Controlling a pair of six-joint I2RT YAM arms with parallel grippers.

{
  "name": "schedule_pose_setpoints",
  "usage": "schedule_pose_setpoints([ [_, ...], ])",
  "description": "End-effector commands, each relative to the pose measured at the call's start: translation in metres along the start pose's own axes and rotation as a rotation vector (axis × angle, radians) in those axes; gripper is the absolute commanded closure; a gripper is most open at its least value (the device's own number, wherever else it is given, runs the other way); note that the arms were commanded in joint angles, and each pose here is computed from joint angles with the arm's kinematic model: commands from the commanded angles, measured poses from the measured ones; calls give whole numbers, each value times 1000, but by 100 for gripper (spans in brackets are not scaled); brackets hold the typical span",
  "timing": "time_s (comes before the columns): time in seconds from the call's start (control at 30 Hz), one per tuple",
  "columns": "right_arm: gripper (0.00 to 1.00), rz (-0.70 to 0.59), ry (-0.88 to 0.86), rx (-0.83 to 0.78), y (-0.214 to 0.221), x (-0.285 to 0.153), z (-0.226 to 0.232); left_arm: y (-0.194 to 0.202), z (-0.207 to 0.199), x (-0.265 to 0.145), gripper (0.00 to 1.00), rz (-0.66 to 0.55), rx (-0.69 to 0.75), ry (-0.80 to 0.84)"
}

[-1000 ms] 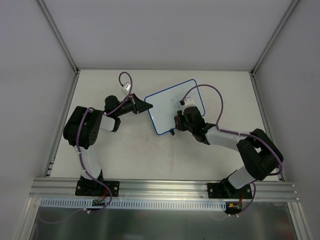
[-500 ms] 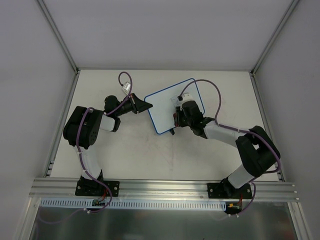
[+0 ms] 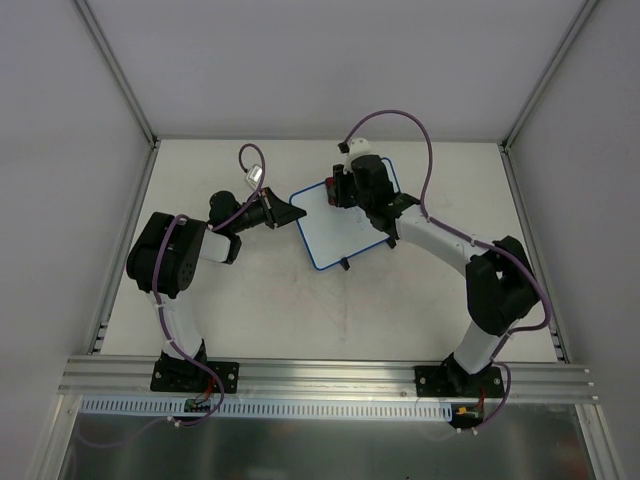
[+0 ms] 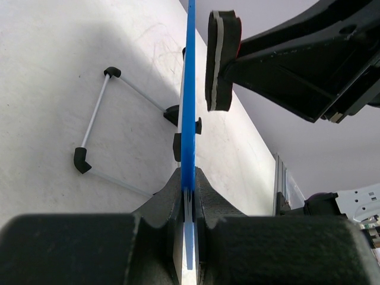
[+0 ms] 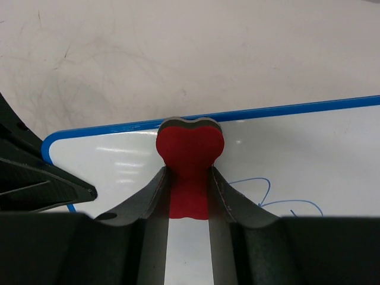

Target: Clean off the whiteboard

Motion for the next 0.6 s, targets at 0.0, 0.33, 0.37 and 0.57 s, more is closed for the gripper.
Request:
schedule_pose_setpoints([
  [0.0, 100, 21, 12, -21, -4, 4, -8, 3, -17, 2, 100, 56, 98, 110],
  [0.33, 100, 123, 59, 54, 63, -5, -24, 3, -17, 2, 100, 53, 99, 111],
  [0.37, 100, 97, 63, 75, 63, -10, -24, 3, -17, 2, 100, 54, 96, 110],
  [0.57, 100, 137, 75, 158, 117, -29, -21, 3, -17, 2, 100, 55, 98, 115],
])
Point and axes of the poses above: each gripper's point midway between its finger pads, its own x axis out along the fingers, its own z axis along the line the jaws close on, y = z × x, the point moved 8 cm from there along -x, back along the fingers, and after that the axes turned 14 degrees about -x, right-handed, at the moved point
